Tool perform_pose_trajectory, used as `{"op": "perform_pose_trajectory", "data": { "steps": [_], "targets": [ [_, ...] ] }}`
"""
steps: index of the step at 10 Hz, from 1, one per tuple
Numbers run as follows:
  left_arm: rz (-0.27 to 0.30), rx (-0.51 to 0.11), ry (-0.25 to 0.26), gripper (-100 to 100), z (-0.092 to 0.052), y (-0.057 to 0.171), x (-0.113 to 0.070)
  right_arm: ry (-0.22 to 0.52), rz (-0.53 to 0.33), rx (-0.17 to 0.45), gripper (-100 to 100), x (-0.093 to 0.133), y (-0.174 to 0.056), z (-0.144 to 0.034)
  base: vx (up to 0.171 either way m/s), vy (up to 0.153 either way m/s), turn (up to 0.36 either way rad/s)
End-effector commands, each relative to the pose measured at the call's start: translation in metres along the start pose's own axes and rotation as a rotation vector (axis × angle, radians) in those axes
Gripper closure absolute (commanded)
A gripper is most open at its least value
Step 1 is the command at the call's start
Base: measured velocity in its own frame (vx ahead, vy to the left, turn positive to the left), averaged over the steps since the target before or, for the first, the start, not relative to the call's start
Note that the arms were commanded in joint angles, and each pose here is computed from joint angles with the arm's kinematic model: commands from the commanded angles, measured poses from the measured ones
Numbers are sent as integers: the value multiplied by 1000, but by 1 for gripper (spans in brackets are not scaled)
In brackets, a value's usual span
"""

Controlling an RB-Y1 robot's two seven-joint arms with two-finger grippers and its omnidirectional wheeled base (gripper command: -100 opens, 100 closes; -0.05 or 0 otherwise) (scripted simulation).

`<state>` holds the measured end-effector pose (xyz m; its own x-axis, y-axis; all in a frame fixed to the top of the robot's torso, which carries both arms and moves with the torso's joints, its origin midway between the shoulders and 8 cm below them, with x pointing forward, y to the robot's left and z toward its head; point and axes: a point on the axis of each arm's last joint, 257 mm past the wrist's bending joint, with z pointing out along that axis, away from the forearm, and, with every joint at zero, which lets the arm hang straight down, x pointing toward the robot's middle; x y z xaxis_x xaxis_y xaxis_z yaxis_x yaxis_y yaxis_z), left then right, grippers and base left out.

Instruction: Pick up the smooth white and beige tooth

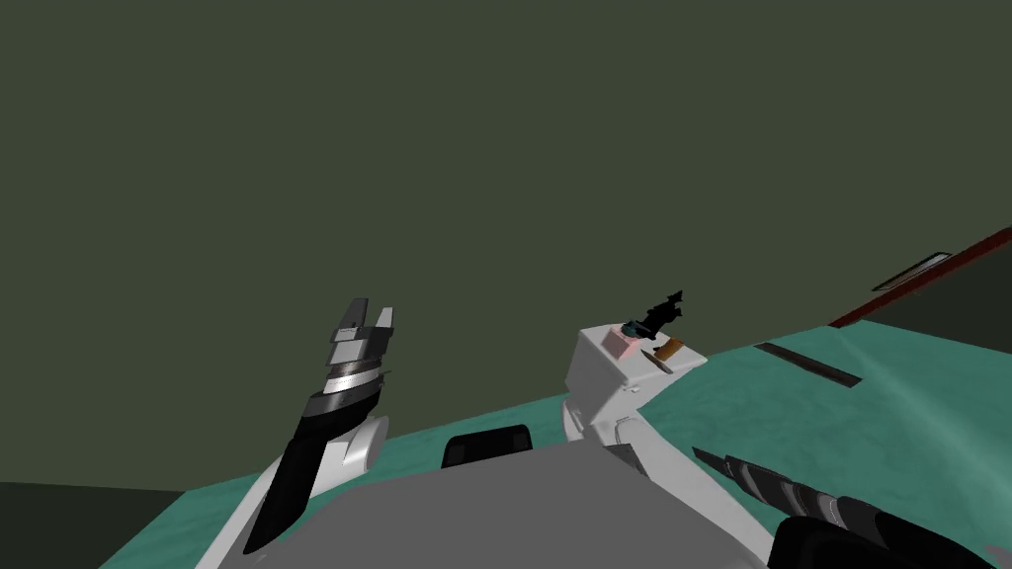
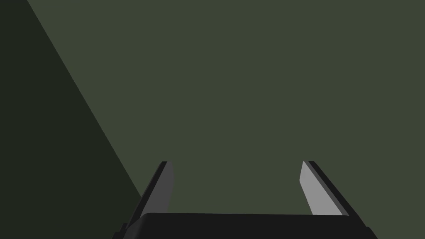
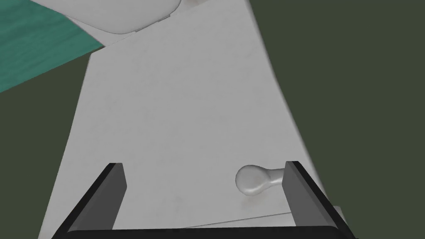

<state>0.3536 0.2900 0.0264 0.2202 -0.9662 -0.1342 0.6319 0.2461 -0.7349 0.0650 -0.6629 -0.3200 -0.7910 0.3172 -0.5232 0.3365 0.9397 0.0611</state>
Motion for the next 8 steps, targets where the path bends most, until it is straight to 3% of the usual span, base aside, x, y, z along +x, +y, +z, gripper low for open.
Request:
{"op": "perform_pose_trajectory", "data": {
  "steps": [1, 8],
  "targets": [
    [0, 0, 0, 0, 0, 0, 0, 24, -56, 50, -100, -11, -25, -13, 96, 17, 163],
    [0, 0, 0, 0, 0, 0, 0, 87, -232, 180, -100, -66, -89, -51, 81, 14, 117]
  ]
}}
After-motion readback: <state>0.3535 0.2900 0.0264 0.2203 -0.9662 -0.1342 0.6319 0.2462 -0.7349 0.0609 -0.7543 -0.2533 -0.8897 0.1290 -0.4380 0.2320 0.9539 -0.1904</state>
